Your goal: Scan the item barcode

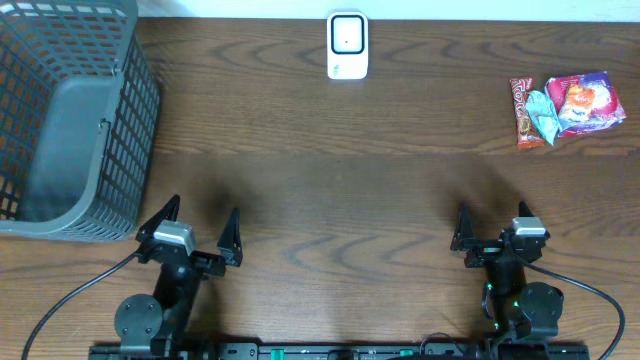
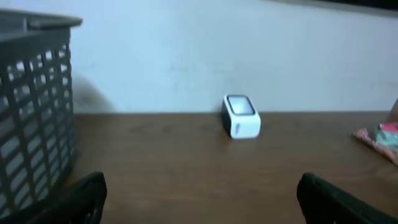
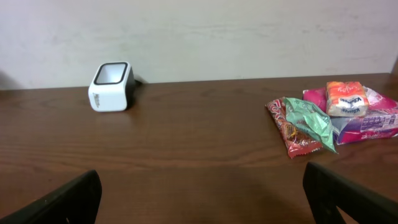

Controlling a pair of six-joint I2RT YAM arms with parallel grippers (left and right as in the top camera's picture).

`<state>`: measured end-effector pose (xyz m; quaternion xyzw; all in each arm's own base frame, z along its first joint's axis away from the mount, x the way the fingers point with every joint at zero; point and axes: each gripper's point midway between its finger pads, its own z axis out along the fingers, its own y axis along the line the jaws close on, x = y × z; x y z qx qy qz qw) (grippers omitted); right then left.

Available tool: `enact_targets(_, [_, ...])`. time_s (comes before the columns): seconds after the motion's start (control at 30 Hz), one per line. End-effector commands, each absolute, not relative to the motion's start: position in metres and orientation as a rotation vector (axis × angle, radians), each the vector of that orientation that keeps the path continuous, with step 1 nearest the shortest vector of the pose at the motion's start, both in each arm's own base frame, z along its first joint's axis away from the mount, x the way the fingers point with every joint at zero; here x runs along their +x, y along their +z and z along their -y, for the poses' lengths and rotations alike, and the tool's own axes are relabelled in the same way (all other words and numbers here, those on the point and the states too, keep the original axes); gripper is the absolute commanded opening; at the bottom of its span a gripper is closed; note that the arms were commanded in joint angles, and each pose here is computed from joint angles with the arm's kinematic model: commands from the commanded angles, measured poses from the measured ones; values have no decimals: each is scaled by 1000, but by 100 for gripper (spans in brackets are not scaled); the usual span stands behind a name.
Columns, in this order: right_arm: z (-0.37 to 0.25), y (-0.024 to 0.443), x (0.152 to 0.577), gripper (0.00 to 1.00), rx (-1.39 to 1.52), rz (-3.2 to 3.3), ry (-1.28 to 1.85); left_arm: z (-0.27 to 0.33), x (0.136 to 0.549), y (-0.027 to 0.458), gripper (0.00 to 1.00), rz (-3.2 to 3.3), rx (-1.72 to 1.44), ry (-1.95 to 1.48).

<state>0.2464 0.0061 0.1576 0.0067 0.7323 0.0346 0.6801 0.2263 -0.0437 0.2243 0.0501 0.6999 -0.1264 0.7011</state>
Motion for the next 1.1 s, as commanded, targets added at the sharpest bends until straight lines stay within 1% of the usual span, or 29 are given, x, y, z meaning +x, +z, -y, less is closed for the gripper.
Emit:
enact_targets(0.0, [-8,157,246,99,-1,-1642,75,42,229,224,98,-1515,128,-262])
enact_targets(0.4, [-8,157,246,99,-2,-1642,74,38,237,222,98,-1374,132,-233])
enact_targets(0.67, [-8,157,246,99,-2,-1642,74,24,240,221,98,-1382,60,-174])
enact_targets(0.77, [-8,157,246,99,-1,-1642,75,19,243,207,98,-1440,33,-159])
enact_targets(0.93, [-8,157,246,99,-1,-1642,75,6,246,161,98,-1628,-29,-92])
enact_targets(1.07, [-8,157,246,99,-2,-1642,75,6,245,146,98,-1689,32,-35])
